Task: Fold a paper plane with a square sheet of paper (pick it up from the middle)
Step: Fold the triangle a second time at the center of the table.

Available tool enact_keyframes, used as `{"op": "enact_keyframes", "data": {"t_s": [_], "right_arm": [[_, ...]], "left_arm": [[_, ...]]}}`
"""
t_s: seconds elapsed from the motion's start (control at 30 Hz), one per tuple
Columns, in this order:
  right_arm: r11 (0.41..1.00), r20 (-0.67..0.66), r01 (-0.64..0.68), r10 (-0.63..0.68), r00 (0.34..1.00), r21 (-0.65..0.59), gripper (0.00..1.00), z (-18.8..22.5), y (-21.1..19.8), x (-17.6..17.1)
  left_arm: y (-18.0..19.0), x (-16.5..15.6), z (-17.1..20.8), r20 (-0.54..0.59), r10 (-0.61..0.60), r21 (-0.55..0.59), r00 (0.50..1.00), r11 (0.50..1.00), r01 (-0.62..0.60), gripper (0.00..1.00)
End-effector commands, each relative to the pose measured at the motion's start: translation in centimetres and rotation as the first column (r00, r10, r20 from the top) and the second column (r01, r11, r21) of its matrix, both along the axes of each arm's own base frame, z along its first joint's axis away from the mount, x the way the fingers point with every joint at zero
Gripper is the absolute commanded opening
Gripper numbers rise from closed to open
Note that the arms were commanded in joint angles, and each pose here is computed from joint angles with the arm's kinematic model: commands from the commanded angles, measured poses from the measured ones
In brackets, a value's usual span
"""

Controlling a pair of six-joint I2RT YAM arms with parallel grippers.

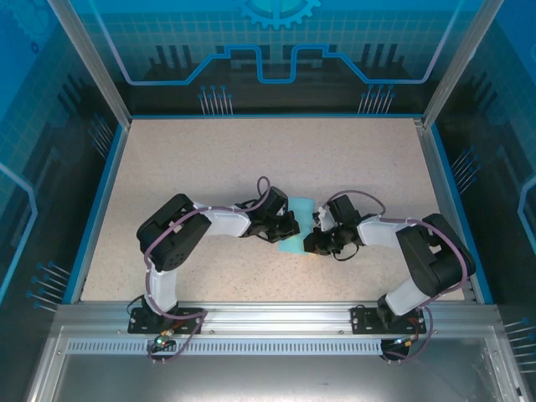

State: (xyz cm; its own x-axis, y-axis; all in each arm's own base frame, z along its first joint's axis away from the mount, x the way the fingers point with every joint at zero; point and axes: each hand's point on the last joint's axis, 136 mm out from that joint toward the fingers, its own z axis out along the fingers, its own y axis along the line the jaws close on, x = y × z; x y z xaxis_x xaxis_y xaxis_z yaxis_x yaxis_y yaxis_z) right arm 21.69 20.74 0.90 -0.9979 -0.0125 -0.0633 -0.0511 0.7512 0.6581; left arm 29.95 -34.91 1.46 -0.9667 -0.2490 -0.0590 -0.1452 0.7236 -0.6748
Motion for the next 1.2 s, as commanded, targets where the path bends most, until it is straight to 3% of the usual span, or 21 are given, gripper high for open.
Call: {"op": "enact_keyframes", "data": {"t_s": [0.0,0.27,0.6,0.8,1.17], "right_arm": [[0.999,-0.153,-0.003,-0.004,0.988,-0.042,0.14,-1.4,-1.9,-3.9],[0.998,-0.175,-0.010,0.000,0.985,-0.058,0.13,-1.0,-2.4,-4.9],[0.994,-0.025,0.059,-0.057,0.998,0.095,0.15,4.9,0.6,0.7],[0.994,-0.080,0.061,-0.054,0.995,0.096,0.14,3.2,1.6,2.1],[0.997,-0.194,0.062,-0.071,0.978,-0.056,0.10,-2.8,-1.2,-1.4]], "left_arm": [[3.1,-2.2,-4.7,-0.106,0.027,0.152,0.994,0.988,-0.011,0.02],[3.1,-2.2,-4.6,-0.106,0.028,0.145,0.994,0.989,-0.012,0.02],[2.7,-2.1,-4.4,-0.103,0.020,0.132,0.995,0.991,-0.006,0.02],[2.5,-2.1,-4.2,-0.101,0.014,0.122,0.995,0.993,-0.001,0.03],[1.4,-1.4,-2.6,-0.066,-0.021,0.081,0.998,0.996,0.027,0.07]]}}
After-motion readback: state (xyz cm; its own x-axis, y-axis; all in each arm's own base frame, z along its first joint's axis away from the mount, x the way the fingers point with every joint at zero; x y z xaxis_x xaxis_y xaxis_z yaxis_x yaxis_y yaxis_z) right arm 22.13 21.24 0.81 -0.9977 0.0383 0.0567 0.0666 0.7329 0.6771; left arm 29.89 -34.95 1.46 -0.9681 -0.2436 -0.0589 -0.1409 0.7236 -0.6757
